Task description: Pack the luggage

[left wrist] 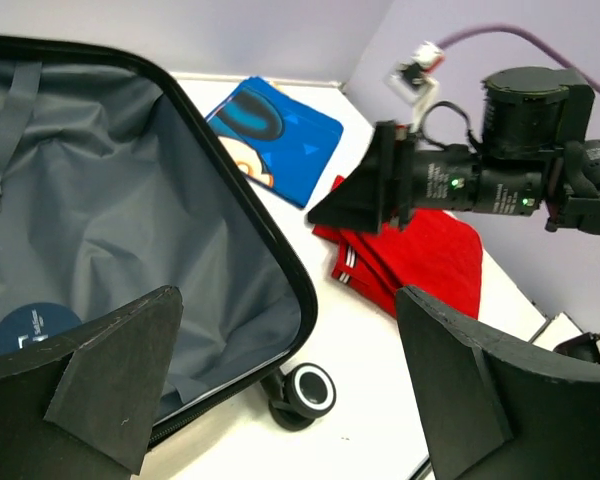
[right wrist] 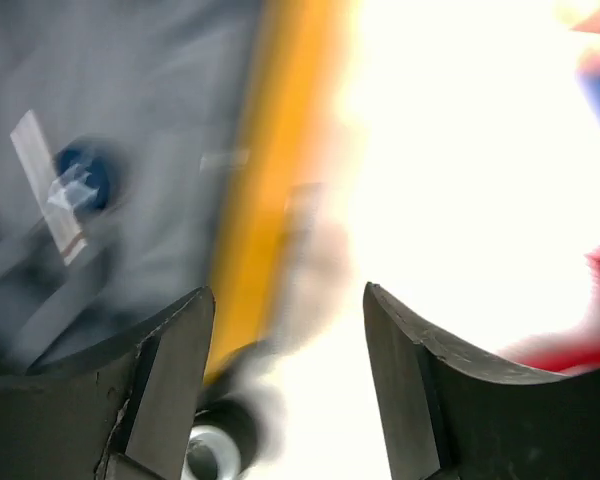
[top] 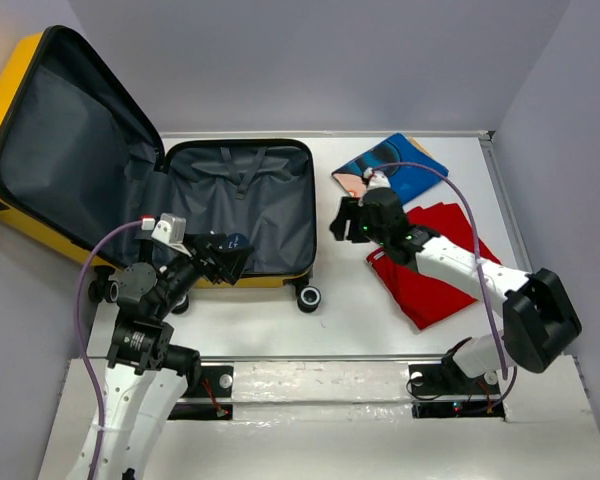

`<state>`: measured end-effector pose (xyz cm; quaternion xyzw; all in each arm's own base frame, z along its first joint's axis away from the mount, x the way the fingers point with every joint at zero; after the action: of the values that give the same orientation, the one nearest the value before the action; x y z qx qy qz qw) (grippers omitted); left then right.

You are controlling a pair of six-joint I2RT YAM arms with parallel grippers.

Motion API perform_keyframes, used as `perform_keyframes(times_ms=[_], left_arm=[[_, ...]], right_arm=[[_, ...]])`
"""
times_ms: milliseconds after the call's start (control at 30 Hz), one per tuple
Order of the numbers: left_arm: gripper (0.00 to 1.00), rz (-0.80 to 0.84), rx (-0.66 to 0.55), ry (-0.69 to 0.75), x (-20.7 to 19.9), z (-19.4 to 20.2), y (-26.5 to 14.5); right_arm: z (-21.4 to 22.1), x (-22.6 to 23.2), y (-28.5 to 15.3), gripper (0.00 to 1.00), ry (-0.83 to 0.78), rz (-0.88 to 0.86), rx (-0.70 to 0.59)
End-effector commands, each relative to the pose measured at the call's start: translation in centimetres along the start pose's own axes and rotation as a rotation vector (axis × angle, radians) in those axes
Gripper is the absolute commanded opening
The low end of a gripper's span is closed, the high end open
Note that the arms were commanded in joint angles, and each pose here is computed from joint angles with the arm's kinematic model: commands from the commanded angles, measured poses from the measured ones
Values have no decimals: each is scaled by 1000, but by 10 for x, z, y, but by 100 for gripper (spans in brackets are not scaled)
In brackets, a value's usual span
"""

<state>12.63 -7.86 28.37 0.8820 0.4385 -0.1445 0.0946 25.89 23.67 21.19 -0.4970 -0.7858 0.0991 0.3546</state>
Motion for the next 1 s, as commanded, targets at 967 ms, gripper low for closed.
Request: perform_keyframes(times_ms=[967], left_arm=[[72,-387,493,170,-34,80,165]], right_arm=[[17,21,72,14,161,-502,91]])
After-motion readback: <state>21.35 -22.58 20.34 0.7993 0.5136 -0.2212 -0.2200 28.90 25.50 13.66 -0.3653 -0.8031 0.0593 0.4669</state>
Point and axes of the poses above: each gripper's point midway between its finger pads, its own y axis out along the fingers, its own x axis along the line the jaws close on, z = x × y, the point moved 10 cm from there along -y, back along the fingers, and after that the axes turned 6 degrees about y, right-handed, at the moved point
